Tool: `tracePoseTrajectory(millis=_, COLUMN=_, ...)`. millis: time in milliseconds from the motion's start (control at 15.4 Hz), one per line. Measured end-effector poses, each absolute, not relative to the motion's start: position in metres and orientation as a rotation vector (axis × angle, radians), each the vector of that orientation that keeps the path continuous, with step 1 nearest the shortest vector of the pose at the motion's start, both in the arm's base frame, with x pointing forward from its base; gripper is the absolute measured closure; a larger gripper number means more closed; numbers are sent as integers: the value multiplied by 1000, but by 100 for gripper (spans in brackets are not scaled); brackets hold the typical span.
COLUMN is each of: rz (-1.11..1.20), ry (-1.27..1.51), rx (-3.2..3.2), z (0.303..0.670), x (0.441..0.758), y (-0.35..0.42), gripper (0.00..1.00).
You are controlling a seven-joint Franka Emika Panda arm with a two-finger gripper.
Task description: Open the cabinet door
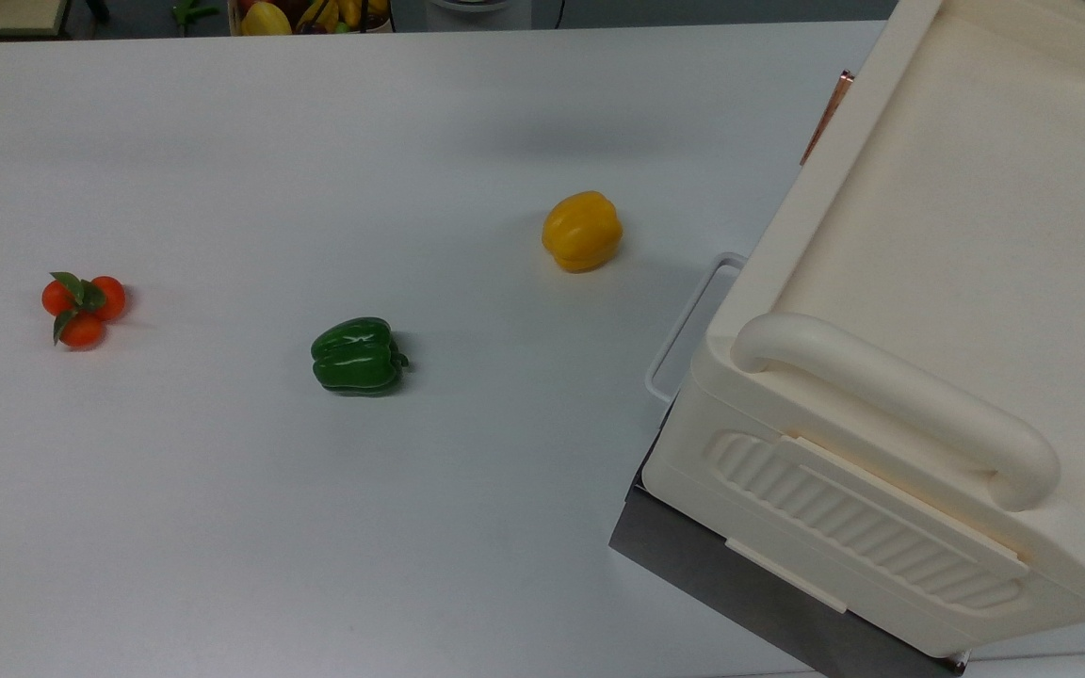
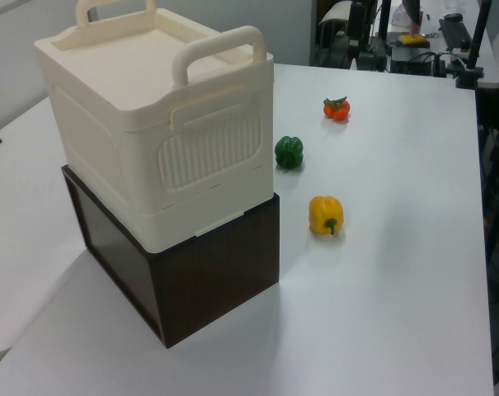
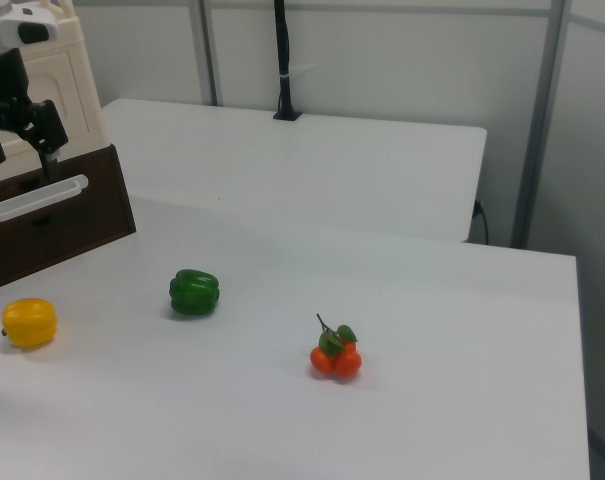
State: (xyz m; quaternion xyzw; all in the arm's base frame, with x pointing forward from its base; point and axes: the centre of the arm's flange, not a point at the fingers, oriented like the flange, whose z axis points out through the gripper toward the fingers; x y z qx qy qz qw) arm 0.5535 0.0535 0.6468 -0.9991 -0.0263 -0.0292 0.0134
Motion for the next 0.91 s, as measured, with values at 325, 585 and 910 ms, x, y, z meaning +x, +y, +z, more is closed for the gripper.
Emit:
tracePoseTrajectory(millis=325, rz=-88, ry=-85, rx=-3112, z=646, x=554, y=54, gripper=0)
tracePoseTrajectory(millis=585, rz=-89, ry=-135, rx=-3110, z=645, x=554, y=55, gripper=0)
tracePoseTrajectory(millis=910, rz=-87, ry=-525, rx=-3043, z=643, x=554, y=73, gripper=0)
